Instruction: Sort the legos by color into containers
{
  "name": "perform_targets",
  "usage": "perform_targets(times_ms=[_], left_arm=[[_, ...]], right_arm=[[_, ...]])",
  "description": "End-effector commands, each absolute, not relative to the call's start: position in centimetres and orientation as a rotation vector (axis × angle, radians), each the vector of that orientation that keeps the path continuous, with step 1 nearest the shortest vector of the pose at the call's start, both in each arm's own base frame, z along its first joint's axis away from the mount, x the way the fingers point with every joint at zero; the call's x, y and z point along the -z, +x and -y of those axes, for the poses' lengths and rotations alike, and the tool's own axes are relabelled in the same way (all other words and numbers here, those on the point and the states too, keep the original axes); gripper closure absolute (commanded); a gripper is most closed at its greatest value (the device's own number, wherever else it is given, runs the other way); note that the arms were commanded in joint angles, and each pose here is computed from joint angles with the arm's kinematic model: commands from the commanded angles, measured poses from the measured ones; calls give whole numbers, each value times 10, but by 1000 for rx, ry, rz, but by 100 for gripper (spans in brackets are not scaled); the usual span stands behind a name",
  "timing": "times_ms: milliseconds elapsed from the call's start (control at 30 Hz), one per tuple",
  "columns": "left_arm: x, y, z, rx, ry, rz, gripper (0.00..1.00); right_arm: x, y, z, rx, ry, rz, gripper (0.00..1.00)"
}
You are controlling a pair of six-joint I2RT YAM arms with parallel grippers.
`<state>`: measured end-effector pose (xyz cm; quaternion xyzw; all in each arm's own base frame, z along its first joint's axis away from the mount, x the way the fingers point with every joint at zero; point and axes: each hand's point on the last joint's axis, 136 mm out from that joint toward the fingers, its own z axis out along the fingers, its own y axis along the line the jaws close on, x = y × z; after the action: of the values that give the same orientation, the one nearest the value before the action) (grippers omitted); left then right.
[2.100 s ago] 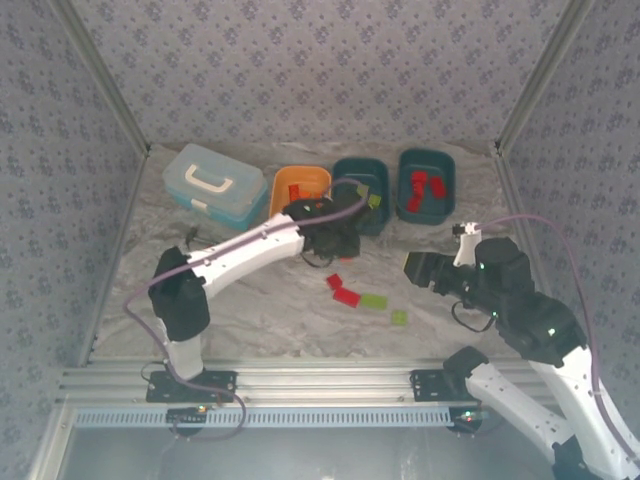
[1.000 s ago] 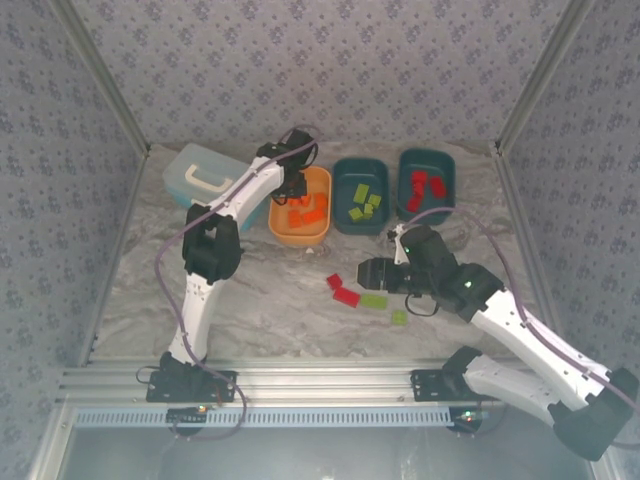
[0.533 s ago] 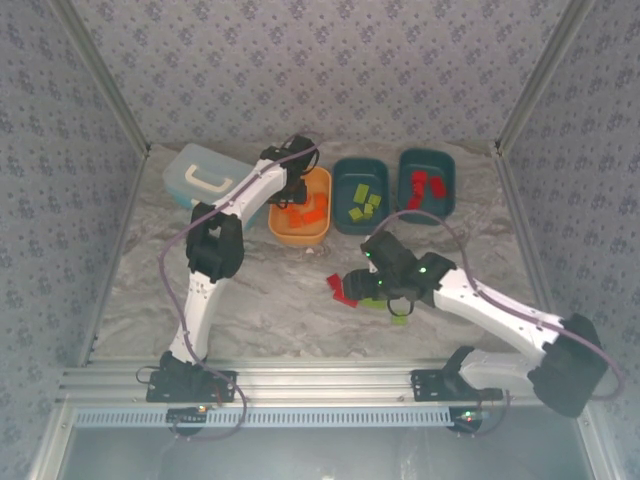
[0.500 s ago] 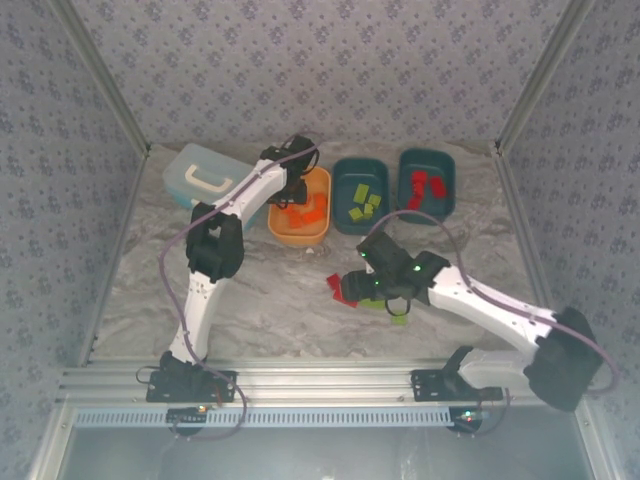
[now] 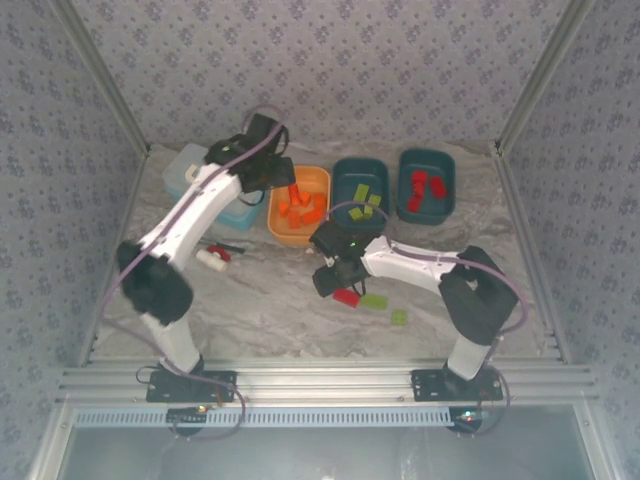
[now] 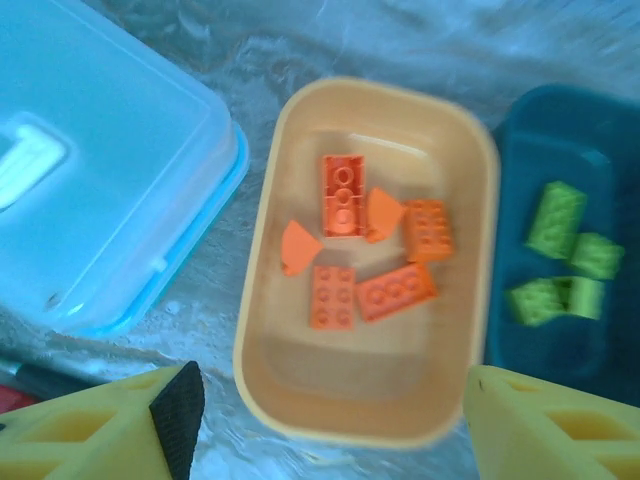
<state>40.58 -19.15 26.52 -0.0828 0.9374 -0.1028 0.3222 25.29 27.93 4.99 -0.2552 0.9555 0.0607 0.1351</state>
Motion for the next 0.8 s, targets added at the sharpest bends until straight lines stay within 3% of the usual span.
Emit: perform_targets(times_ms=[0,333,500,767], left_arm=[[-278,373,194,449,-276,-2432,27],[-276,275,177,685,-211,-2390,23],[-251,238,178,714,-157,-2422,23],[-230,203,211,718,34,-2391,23]], right_arm=[[-35,254,-273,-70,-783,-2792,37],[-26,272,-287,-53,-762,-2751,51],[-26,277,-287,-21,-736,-2746,66],[-101,302,-249,-58,-489,-2658,68]])
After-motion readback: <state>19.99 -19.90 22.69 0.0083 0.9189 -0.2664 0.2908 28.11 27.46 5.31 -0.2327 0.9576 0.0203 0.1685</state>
